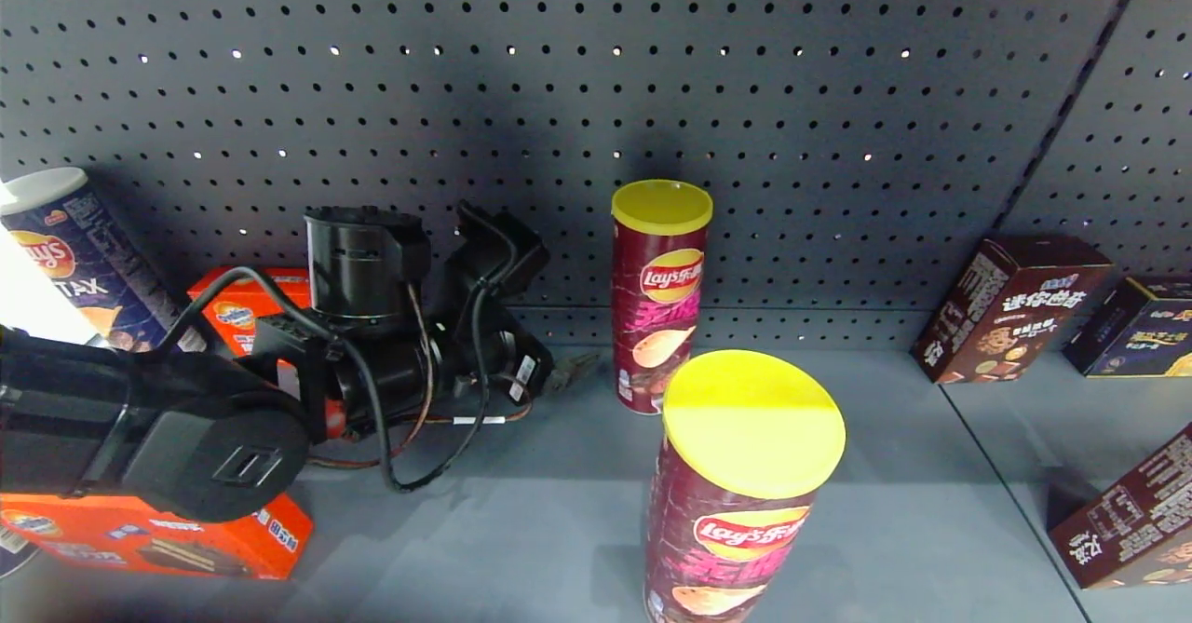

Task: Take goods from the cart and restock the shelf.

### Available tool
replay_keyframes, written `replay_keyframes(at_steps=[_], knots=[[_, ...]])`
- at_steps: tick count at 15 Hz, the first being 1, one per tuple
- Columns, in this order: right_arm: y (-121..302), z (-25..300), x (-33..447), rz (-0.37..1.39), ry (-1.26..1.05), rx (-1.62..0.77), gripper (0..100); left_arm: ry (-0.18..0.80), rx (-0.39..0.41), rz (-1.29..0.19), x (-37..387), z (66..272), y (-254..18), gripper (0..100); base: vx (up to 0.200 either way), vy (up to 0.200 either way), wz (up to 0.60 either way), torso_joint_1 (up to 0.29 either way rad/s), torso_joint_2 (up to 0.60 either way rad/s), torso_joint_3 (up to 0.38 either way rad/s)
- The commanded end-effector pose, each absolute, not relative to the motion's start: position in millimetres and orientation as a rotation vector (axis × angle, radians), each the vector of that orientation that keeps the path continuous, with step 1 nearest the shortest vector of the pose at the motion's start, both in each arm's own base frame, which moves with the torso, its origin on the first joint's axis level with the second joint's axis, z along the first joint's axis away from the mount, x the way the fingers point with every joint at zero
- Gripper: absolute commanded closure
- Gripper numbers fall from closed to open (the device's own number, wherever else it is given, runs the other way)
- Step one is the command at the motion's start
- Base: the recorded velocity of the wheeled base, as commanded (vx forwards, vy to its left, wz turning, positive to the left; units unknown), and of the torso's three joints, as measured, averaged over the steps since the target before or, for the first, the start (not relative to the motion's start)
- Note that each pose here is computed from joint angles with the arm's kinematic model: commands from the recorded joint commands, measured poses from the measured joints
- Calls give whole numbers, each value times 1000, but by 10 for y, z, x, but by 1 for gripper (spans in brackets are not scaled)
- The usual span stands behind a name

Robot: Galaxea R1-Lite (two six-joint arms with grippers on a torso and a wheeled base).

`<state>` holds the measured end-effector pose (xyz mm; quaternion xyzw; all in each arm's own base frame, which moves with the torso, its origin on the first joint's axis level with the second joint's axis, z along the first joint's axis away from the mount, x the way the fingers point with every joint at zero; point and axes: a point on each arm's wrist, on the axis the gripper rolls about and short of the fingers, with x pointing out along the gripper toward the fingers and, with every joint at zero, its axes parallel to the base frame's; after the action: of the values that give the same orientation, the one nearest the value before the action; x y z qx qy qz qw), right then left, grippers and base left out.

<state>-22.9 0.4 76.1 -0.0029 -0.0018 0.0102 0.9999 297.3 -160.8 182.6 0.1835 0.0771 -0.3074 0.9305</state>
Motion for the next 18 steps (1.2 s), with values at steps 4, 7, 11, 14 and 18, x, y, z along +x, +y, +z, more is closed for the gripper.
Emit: replay_keyframes(at_steps=[4,7,11,14,18], knots=[[4,762,-229,23,-5,-6,0,173,375,-609,3128,1748,-1681,0,0,0,0,0,0,0],[4,758,-228,21,-3,-6,0,167,374,-610,3147,1759,-1697,0,0,0,0,0,0,0],[4,762,-229,23,-5,-6,0,165,374,-611,3188,1748,-1726,0,0,0,0,0,0,0],[4,762,-229,21,-5,-6,0,166,375,-617,3167,1744,-1740,0,0,0,0,0,0,0],[4,762,-229,21,-5,-6,0,121,376,-619,3014,1919,-1670,0,0,0,0,0,0,0]])
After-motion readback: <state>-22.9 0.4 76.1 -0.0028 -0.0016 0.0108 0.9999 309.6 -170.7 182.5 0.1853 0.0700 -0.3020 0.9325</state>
